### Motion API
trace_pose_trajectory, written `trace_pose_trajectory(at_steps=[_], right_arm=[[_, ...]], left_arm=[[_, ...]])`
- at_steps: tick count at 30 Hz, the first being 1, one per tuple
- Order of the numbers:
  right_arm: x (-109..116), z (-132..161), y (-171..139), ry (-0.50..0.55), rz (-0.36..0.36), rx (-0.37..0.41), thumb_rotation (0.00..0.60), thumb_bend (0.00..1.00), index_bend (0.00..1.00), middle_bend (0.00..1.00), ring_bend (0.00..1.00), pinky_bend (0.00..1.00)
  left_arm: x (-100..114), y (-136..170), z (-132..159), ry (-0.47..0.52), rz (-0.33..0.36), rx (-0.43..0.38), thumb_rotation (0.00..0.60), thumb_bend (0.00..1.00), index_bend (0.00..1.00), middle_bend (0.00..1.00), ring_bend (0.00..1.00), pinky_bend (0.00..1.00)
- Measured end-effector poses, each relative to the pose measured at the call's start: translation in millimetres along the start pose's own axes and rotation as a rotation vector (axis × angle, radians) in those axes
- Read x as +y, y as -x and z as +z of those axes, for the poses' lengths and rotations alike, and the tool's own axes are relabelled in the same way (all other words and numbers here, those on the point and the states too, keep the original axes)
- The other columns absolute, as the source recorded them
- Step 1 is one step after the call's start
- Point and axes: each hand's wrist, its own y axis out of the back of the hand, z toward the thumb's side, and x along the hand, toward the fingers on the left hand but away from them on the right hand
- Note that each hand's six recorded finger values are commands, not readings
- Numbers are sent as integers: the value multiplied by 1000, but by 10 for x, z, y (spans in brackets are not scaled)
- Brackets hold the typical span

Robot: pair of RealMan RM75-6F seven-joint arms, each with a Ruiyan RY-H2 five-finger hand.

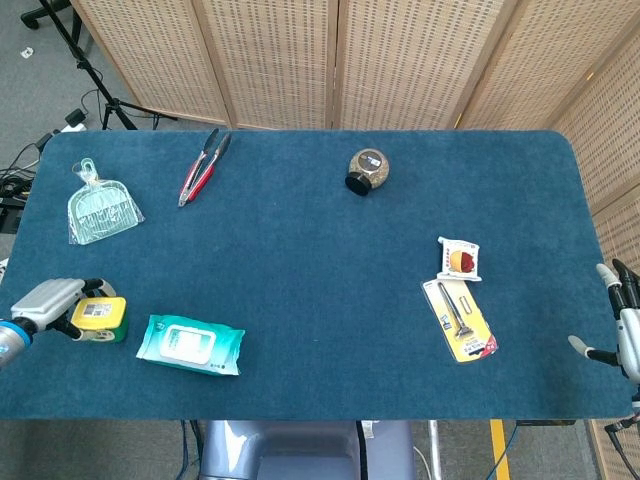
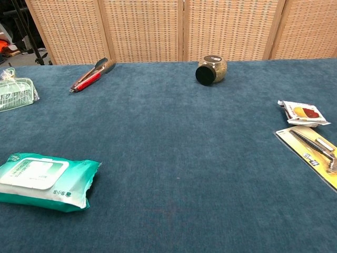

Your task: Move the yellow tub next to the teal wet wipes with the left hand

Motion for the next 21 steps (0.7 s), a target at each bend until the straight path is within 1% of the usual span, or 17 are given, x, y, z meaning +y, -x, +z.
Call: trace_pose_trajectory(at_steps=[1, 2, 3, 4, 5, 6, 7, 8, 11, 15, 18, 21], right_arm=[[-2, -1, 0, 0, 1, -1, 600, 0, 0, 0, 0, 0], [-4, -1, 1, -1, 1, -1, 600, 0, 0, 0, 0, 0], [-5, -1, 2, -1, 2, -1, 600, 0, 0, 0, 0, 0], [-6, -2, 3, -1, 2, -1, 600, 0, 0, 0, 0, 0], [-8, -4, 4, -2, 3, -2, 600, 0, 0, 0, 0, 0], [-9, -6, 6, -2, 4, -2, 600, 0, 0, 0, 0, 0], [-9, -7, 5, -2, 4, -3, 600, 0, 0, 0, 0, 0], [-4, -8, 4, -1, 3, -3, 600, 0, 0, 0, 0, 0], [11, -12, 0, 3, -2, -3, 600, 0, 0, 0, 0, 0], [16, -16, 0, 6, -1, -4, 600, 0, 0, 0, 0, 0], [14, -11, -1, 7, 1, -1, 600, 0, 0, 0, 0, 0], [21, -11, -5, 8, -1, 0, 600, 0, 0, 0, 0, 0]], left_arm=[[-19, -37, -7, -4, -29, 16, 600, 596, 540, 294, 338, 365], [-38, -77, -12, -10, -56, 30, 600, 558, 481, 195, 228, 299], [-61, -132, -15, -19, -86, 46, 600, 530, 405, 127, 148, 230], [-83, -175, -16, -25, -102, 55, 600, 486, 246, 45, 52, 123], [-108, -217, -20, -31, -112, 61, 600, 447, 103, 2, 3, 43], [-133, -267, -28, -38, -115, 66, 600, 422, 39, 0, 0, 11], [-140, -296, -37, -41, -110, 69, 600, 388, 0, 0, 0, 0], [-136, -317, -45, -41, -99, 70, 600, 368, 0, 0, 0, 0], [-58, -340, -40, -18, -29, 57, 600, 353, 0, 0, 0, 0], [136, -274, -17, 24, 113, 13, 600, 353, 0, 0, 0, 0], [214, -137, -41, 31, 193, -12, 600, 353, 0, 0, 0, 0], [165, 8, -89, 26, 224, -26, 600, 341, 0, 0, 0, 0]])
